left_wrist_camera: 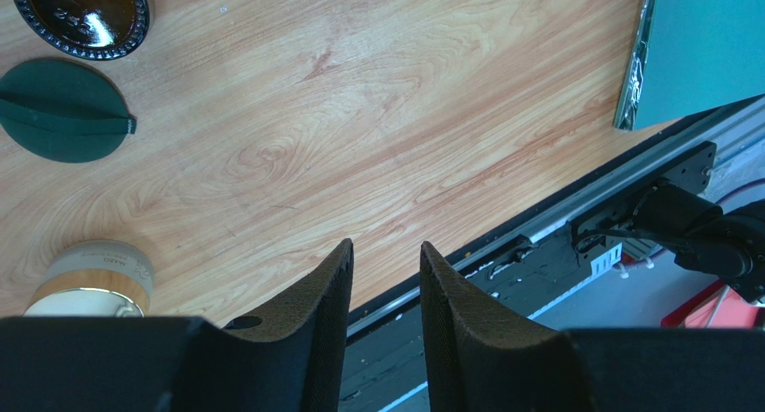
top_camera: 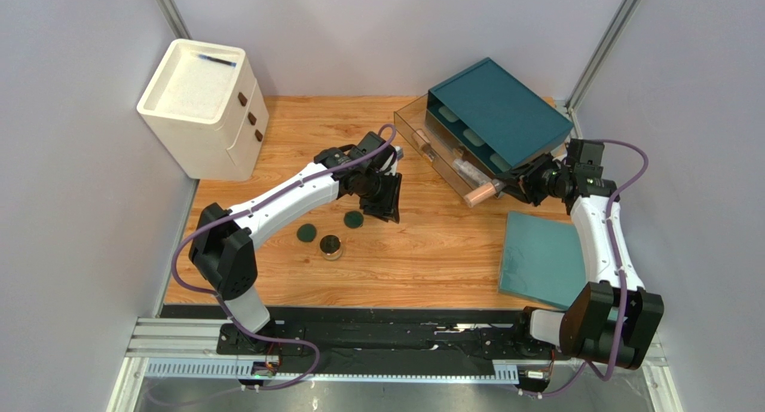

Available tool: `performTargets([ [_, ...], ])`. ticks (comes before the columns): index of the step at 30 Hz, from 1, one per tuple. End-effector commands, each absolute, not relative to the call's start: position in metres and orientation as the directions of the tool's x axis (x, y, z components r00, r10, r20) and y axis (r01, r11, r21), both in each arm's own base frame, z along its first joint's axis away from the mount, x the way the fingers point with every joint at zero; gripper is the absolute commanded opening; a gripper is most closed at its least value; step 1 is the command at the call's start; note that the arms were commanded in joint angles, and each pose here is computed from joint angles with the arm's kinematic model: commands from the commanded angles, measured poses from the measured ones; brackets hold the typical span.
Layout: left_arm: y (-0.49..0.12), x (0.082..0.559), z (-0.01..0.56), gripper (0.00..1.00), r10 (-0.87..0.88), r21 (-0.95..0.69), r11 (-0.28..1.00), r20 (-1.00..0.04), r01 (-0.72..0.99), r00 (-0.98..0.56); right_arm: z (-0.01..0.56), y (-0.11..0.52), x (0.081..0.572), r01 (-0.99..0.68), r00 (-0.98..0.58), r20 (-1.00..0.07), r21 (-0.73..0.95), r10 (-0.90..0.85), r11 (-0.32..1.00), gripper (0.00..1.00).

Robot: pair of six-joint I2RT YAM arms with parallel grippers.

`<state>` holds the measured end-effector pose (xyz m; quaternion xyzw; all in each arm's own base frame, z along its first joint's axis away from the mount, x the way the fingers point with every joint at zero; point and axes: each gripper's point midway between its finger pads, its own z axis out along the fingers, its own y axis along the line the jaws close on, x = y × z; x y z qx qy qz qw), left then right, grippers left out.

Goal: Organize the makeup

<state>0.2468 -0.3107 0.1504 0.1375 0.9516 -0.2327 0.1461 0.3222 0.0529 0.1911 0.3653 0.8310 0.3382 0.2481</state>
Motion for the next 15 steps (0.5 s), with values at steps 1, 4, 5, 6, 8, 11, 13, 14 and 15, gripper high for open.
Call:
performTargets([
  [1, -0.309, 0.248, 0.166, 0.4, 0.188, -0.416, 0.837, -0.392, 0.356, -0.901, 0.261, 0.056, 0.355, 0.262, -0.579, -0.283, 0.824, 0.765, 0.503, 0.0],
  [4, -0.309, 0.248, 0.168, 0.4, 0.185, -0.42, 0.834, -0.397, 0.357, -0.899, 0.272, 0.053, 0.371, 0.236, -0.565, -0.317, 0.823, 0.762, 0.517, 0.0],
  [5, -0.309, 0.248, 0.169, 0.39, 0.184, -0.42, 0.834, -0.4, 0.358, -0.898, 0.271, 0.052, 0.378, 0.234, -0.558, -0.319, 0.825, 0.766, 0.514, 0.0],
  [6, -0.309, 0.249, 0.169, 0.4, 0.183, -0.418, 0.835, -0.401, 0.357, -0.898, 0.275, 0.054, 0.382, 0.225, -0.557, -0.325, 0.826, 0.764, 0.516, 0.0],
  [8, -0.308, 0.248, 0.17, 0.39, 0.183, -0.418, 0.835, -0.402, 0.358, -0.897, 0.272, 0.053, 0.393, 0.231, -0.543, -0.336, 0.821, 0.77, 0.521, 0.0],
  [11, -0.308, 0.248, 0.168, 0.39, 0.181, -0.417, 0.836, -0.401, 0.355, -0.898, 0.266, 0.057, 0.411, 0.237, -0.535, -0.377, 0.792, 0.756, 0.563, 0.0],
  [13, -0.308, 0.247, 0.168, 0.4, 0.181, -0.42, 0.835, -0.399, 0.355, -0.899, 0.269, 0.071, 0.42, 0.216, -0.547, -0.414, 0.77, 0.728, 0.6, 0.0],
  [14, -0.307, 0.247, 0.168, 0.39, 0.182, -0.418, 0.836, -0.399, 0.355, -0.899, 0.264, 0.071, 0.426, 0.237, -0.539, -0.428, 0.749, 0.726, 0.618, 0.0],
  [15, -0.307, 0.247, 0.168, 0.39, 0.18, -0.415, 0.839, -0.4, 0.353, -0.899, 0.255, 0.082, 0.431, 0.239, -0.56, -0.432, 0.733, 0.707, 0.637, 0.0],
])
